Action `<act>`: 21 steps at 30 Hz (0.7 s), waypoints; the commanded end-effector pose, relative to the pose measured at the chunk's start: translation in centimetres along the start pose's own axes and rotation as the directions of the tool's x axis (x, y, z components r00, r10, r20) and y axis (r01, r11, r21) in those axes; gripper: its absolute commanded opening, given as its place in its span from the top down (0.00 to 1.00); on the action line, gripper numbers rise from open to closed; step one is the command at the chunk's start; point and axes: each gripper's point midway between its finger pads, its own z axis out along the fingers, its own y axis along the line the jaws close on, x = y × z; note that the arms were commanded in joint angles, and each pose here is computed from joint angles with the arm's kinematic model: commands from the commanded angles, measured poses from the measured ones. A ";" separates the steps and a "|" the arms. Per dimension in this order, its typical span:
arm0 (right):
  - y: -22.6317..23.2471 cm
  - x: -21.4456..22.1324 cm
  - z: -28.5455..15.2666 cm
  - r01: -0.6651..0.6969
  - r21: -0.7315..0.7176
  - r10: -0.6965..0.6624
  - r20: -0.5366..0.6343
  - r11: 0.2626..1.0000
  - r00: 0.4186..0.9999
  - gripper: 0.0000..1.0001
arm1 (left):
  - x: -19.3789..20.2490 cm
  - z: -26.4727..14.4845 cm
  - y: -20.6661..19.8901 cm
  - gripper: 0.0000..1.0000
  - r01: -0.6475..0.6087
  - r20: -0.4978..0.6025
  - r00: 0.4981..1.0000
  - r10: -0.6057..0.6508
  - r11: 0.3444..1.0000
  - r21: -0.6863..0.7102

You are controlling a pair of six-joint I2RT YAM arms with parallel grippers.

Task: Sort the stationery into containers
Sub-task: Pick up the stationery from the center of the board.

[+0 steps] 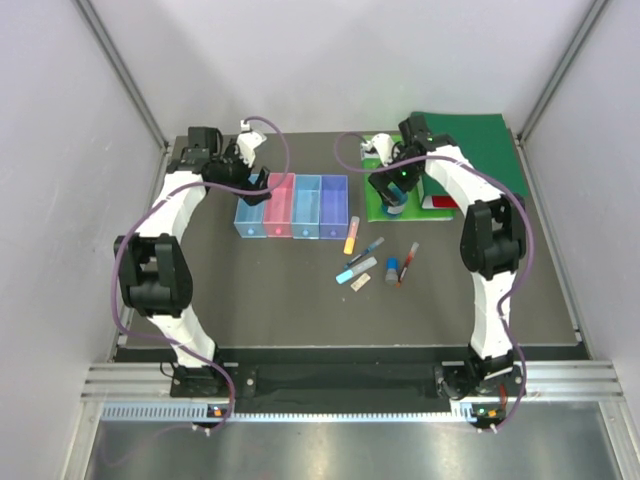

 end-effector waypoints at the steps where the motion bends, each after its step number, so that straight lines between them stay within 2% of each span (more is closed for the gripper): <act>1: -1.4 -1.1 0.2 0.010 0.027 -0.011 0.041 1.000 0.999 0.00 | -2.5 -1.5 -0.5 0.01 -0.045 0.076 0.996 0.046 0.999 -0.011; 10: -1.0 -0.3 1.0 -0.011 -0.025 0.012 0.036 1.000 0.999 0.00 | -2.8 -1.9 -0.6 0.01 -0.062 0.079 0.995 0.062 0.998 -0.014; 21: -0.8 0.2 1.7 -0.012 -0.055 0.012 0.003 0.998 1.000 0.07 | -2.5 -1.6 -0.7 0.01 -0.065 0.082 0.995 0.065 0.998 0.000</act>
